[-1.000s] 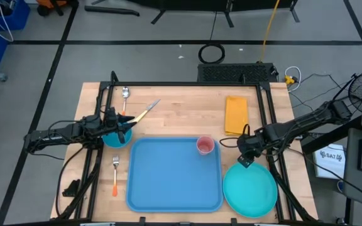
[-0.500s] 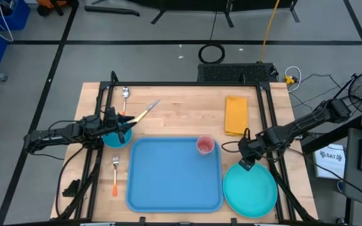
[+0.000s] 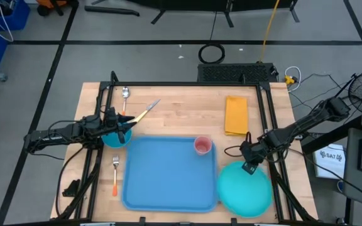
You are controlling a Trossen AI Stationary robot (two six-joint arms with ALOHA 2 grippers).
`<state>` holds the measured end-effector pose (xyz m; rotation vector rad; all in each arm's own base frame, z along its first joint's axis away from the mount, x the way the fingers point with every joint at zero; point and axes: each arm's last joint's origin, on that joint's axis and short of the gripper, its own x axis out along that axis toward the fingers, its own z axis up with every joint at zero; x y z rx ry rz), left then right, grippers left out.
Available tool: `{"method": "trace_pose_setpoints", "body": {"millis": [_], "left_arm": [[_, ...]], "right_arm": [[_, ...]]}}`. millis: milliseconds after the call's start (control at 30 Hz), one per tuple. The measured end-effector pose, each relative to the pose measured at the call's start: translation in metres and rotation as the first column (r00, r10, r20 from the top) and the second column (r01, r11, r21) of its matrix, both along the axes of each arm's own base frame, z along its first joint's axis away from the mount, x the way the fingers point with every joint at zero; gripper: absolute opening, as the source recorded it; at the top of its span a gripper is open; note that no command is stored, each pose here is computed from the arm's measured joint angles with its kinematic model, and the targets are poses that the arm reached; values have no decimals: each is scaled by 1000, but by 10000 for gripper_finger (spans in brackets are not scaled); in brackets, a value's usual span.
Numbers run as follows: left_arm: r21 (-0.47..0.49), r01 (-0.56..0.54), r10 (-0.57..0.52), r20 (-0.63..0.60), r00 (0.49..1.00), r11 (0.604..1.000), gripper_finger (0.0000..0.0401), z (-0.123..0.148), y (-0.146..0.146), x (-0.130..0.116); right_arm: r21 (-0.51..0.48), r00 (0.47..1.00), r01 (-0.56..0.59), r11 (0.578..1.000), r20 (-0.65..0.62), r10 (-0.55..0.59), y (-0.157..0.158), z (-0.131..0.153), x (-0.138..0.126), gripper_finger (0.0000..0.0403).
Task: Set up tray
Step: Put the light green plate on the blue serving tray to the bottom left of the pink cup
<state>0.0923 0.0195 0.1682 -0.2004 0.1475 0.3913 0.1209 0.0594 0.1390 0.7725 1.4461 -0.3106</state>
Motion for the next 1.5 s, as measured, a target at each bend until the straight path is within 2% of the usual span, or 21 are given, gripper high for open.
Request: {"method": "trace_pose_setpoints", "body": {"millis": [233,433,633,800,1000,1067,1233,1367,1500], "left_arm": [[0,0,0,0,1000,1000,143,0,0,0],[0,0,0,0,1000,1000,143,0,0,0],[0,0,0,0,1000,1000,143,0,0,0],[3,0,0,-1,1000,1000,143,0,0,0],[3,1,-1,-1,1000,1000,143,0,0,0],[3,1,-1,-1,1000,1000,143,0,0,0],[3,1,-1,-1,1000,1000,143,0,0,0],[1,1,-1,0,1000,1000,143,0,0,0],[1,2,-2,0,1000,1000,143,0,0,0]], "right_arm": [[1,999,-2,1000,48,2,1,2,2,3],[23,978,15,1000,209,-19,2,12,7,1],[56,920,18,998,390,-38,5,26,13,1],[58,873,24,998,486,-50,8,31,21,1],[47,759,-25,999,651,-12,20,33,49,0],[21,725,-49,999,689,21,24,35,61,0],[-122,694,-88,989,705,148,28,46,98,0],[-233,635,-138,962,725,267,30,61,133,0],[-318,618,-182,931,699,359,26,62,159,0]]}}
